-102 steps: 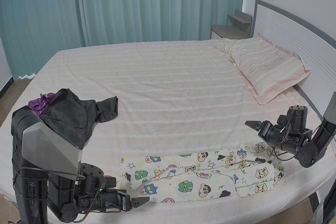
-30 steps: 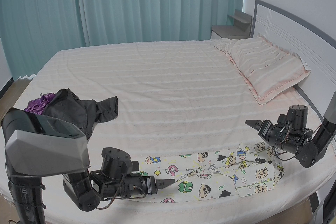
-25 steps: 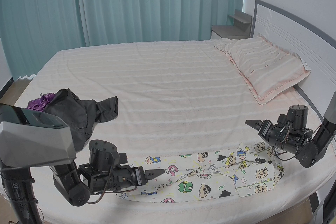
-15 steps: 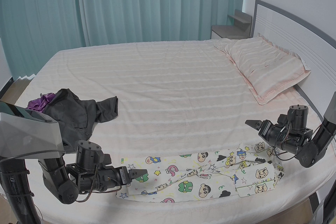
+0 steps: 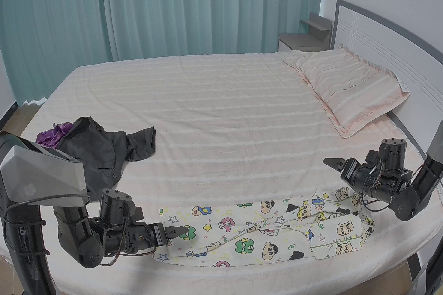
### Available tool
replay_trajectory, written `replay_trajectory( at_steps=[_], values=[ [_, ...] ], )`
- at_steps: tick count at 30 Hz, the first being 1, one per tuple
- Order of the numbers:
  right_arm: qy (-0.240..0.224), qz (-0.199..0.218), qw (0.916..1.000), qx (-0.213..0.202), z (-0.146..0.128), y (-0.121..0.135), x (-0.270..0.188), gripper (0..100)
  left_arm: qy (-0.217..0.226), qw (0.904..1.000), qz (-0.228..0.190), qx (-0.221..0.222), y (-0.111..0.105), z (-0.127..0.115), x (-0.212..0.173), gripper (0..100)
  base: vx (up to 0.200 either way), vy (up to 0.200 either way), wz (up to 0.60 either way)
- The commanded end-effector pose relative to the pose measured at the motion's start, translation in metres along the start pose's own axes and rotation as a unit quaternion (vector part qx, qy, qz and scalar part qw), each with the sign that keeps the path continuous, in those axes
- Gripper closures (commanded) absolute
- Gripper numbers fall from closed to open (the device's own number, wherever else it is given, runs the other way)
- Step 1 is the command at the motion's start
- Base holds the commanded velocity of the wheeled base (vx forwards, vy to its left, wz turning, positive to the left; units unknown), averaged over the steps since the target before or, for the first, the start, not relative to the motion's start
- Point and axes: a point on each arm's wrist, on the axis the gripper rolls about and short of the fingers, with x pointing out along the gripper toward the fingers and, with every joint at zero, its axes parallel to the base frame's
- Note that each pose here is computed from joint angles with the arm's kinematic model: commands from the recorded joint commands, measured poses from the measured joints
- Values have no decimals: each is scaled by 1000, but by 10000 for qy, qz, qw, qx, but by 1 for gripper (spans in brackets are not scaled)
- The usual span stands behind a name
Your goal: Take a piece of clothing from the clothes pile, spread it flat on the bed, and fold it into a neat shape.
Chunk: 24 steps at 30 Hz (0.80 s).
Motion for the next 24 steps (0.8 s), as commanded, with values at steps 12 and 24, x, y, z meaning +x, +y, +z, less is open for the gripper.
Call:
replay_trajectory(
  at_steps=[12, 24],
  values=[
    [13, -3, 10000, 1, -1, 0, 1, 0, -277, 9994, 145, 161, 6, 15, 30, 0, 0, 0, 0],
    [14, -13, 10000, 5, -1, -1, 1, 0, -231, 9994, 185, 150, 5, 22, 41, 100, 0, 0, 0]
  ],
)
